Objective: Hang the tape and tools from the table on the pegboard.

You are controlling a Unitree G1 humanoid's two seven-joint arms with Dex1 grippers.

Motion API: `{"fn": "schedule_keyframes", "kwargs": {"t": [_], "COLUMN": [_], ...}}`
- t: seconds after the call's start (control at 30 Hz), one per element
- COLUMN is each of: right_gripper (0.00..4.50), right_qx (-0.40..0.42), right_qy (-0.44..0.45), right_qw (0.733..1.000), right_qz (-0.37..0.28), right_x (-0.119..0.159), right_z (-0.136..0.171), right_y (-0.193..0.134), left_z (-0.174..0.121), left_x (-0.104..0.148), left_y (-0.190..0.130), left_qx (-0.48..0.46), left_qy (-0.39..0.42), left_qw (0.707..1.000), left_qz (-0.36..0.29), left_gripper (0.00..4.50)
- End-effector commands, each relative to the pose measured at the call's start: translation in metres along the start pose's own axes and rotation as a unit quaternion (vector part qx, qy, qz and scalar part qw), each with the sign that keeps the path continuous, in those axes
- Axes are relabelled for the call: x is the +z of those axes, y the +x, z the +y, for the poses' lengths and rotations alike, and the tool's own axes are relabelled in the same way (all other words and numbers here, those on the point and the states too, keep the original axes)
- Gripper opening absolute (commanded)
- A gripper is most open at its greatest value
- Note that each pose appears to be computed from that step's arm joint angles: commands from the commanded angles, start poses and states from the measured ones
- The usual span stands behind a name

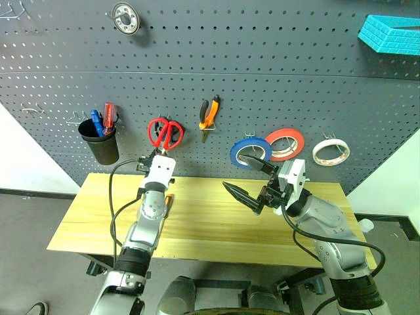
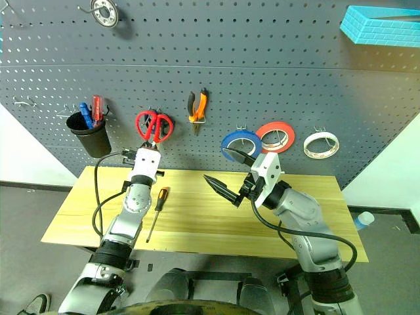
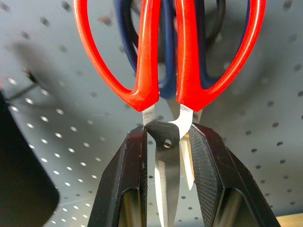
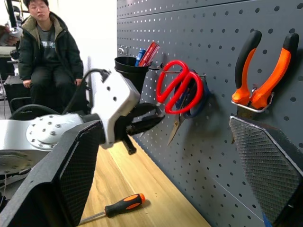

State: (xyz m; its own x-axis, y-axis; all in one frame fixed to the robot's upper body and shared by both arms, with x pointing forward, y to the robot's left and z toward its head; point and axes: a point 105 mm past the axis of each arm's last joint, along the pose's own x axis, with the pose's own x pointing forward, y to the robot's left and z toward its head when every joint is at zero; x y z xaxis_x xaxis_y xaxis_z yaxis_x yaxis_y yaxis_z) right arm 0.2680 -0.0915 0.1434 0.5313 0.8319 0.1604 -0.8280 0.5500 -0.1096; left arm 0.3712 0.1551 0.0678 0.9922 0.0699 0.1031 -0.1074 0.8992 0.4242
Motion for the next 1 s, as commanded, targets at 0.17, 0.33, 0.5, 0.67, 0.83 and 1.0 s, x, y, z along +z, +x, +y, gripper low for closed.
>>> {"fn": "schedule_keyframes", "kwargs": {"t": [0.17,0.33,0.5,0.67,0.83,1.0], "right_gripper": [4.50,4.50,4.50,4.50,4.50,4.50], "right_qx": [-0.002,-0.003,-0.004,-0.002,0.000,0.000], "right_qy": [-0.015,-0.015,-0.014,-0.012,-0.010,-0.009], "right_qw": [1.000,1.000,1.000,1.000,1.000,1.000], "right_qz": [-0.025,-0.024,-0.023,-0.022,-0.020,-0.019], "right_x": [0.013,0.012,0.011,0.010,0.008,0.007], "right_z": [-0.001,0.000,0.001,0.003,0.004,0.005], "right_y": [0.001,0.000,0.000,0.001,0.001,0.001], "left_z": [-0.004,-0.006,-0.006,-0.008,0.003,-0.005], "left_x": [0.001,-0.005,-0.009,-0.026,-0.051,-0.100], "left_y": [0.017,0.018,0.015,0.004,-0.019,-0.055], "left_qx": [0.003,-0.006,-0.008,-0.022,-0.052,-0.138], "left_qy": [-0.009,-0.015,-0.019,-0.012,-0.027,-0.067], "left_qw": [1.000,1.000,1.000,0.999,0.995,0.965], "left_qz": [-0.002,0.003,0.010,0.036,0.083,0.211], "left_gripper": [0.94,1.65,3.31,4.31,4.31,4.31]}}
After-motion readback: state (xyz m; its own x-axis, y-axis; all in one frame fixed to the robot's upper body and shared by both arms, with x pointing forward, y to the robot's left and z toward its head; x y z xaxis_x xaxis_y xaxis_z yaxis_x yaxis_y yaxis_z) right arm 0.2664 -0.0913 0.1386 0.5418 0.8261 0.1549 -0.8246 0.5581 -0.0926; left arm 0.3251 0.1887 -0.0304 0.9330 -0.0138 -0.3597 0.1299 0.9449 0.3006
